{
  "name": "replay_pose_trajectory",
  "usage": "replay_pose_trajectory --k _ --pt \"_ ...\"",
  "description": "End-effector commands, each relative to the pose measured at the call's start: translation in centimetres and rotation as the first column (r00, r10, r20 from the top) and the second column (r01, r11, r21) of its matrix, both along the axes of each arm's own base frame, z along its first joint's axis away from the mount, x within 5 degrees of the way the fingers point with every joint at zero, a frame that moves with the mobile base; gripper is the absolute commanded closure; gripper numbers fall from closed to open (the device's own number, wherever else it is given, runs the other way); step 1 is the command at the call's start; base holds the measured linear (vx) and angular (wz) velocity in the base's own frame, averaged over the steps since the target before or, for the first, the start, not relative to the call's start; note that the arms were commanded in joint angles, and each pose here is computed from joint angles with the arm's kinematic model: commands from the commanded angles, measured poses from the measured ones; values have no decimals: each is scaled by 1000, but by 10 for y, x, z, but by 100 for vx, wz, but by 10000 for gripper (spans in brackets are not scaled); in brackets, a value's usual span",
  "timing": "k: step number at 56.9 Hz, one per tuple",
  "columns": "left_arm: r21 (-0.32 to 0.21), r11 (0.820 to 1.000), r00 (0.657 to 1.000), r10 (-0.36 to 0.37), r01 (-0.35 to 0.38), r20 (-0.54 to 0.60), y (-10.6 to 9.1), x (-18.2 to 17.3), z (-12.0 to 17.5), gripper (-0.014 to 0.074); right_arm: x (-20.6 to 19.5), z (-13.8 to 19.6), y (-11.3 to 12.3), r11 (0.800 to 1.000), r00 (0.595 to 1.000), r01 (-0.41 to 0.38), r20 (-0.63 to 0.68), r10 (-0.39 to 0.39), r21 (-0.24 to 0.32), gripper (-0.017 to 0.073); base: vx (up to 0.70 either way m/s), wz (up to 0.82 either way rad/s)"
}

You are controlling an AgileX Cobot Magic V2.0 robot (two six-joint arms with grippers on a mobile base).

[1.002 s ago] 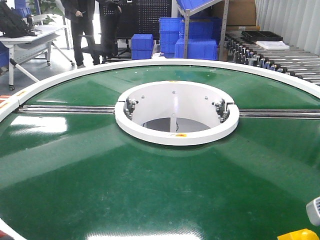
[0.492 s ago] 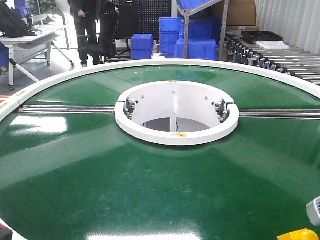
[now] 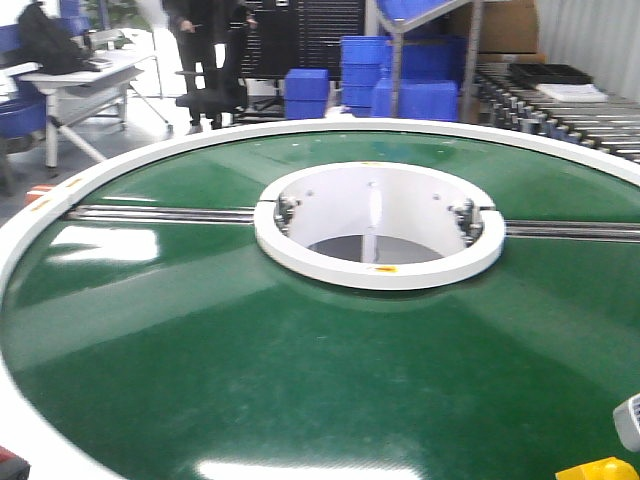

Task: Pick red and yellow blocks into blue bin
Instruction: 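Drive the base away from the conveyor to the large blue bin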

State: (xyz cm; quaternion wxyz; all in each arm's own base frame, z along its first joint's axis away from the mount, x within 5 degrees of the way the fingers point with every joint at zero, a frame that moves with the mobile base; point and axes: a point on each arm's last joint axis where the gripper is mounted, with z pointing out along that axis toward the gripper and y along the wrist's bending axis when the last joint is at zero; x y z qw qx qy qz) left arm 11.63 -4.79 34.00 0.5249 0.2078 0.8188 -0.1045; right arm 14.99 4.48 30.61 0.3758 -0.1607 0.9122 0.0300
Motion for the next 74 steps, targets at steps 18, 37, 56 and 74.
replay_pose_trajectory --k 18,37,56,74 --pt "-45 999 995 13 -9 95 -1 2 15 330 4 14 1 1000 995 -15 97 14 16 349 -10 45" --pt "-45 999 995 13 -9 95 -1 2 15 330 4 14 1 1000 995 -15 97 14 16 349 -13 61" --pt "-45 999 995 13 -9 95 -1 2 15 330 3 14 1 1000 995 -15 94 13 15 349 -10 52" --pt "-45 999 995 13 -9 95 -1 2 15 330 3 14 1 1000 995 -15 96 13 15 349 -7 60"
